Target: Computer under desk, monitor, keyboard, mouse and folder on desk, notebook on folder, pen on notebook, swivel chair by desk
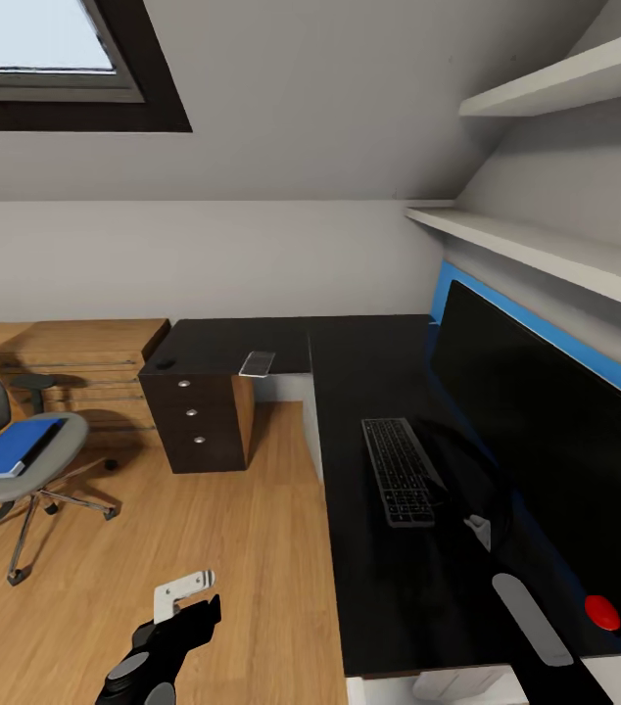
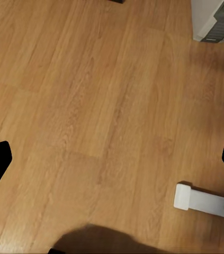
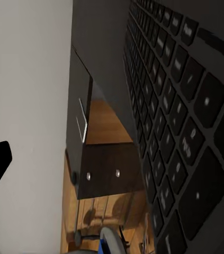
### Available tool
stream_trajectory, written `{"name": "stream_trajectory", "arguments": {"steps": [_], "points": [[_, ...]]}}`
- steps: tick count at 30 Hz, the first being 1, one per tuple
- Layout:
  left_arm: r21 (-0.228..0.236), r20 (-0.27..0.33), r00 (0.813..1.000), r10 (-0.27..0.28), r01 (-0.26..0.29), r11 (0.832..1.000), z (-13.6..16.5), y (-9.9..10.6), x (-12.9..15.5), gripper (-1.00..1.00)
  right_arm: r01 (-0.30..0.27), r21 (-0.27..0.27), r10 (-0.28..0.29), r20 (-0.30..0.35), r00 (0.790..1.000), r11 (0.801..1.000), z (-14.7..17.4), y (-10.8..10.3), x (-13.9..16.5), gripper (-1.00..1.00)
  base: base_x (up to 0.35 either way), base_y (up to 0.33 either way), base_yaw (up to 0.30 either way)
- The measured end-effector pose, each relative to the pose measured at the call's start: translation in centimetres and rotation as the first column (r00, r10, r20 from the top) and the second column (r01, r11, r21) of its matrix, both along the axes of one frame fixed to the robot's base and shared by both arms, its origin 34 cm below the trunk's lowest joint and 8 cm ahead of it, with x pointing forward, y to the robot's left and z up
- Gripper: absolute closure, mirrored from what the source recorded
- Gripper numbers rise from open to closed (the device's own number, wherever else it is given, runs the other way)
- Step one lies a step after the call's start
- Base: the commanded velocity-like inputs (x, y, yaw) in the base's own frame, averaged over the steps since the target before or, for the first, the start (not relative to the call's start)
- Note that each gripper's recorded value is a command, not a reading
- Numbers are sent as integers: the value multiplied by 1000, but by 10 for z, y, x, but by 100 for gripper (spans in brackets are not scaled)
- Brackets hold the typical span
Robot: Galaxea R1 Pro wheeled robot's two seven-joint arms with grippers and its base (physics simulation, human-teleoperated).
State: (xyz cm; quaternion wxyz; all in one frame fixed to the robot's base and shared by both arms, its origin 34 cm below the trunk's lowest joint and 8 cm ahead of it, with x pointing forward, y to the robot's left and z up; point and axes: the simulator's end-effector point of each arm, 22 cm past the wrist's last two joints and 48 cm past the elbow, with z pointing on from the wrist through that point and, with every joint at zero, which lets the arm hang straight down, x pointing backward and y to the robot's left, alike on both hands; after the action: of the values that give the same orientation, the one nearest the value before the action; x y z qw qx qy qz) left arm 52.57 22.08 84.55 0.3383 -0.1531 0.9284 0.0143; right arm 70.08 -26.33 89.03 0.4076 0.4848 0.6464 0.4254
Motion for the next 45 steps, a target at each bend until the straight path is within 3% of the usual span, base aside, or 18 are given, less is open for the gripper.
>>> {"name": "stream_trajectory", "arguments": {"steps": [21,29,45], "points": [[0,2,1000,20,-20,1000,-14,6,5,-100,3,0,-3,-2,1000,1000,-16,-1,4,-100,0,-8,0],[0,2,1000,20,-20,1000,-23,5,7,-100,13,-14,-14,-74,997,1000,-40,-4,1,-100,0,0,0],[0,2,1000,20,-20,1000,-42,5,10,-100,18,-19,-20,-107,994,1000,-66,-6,1,-100,0,0,0]]}}
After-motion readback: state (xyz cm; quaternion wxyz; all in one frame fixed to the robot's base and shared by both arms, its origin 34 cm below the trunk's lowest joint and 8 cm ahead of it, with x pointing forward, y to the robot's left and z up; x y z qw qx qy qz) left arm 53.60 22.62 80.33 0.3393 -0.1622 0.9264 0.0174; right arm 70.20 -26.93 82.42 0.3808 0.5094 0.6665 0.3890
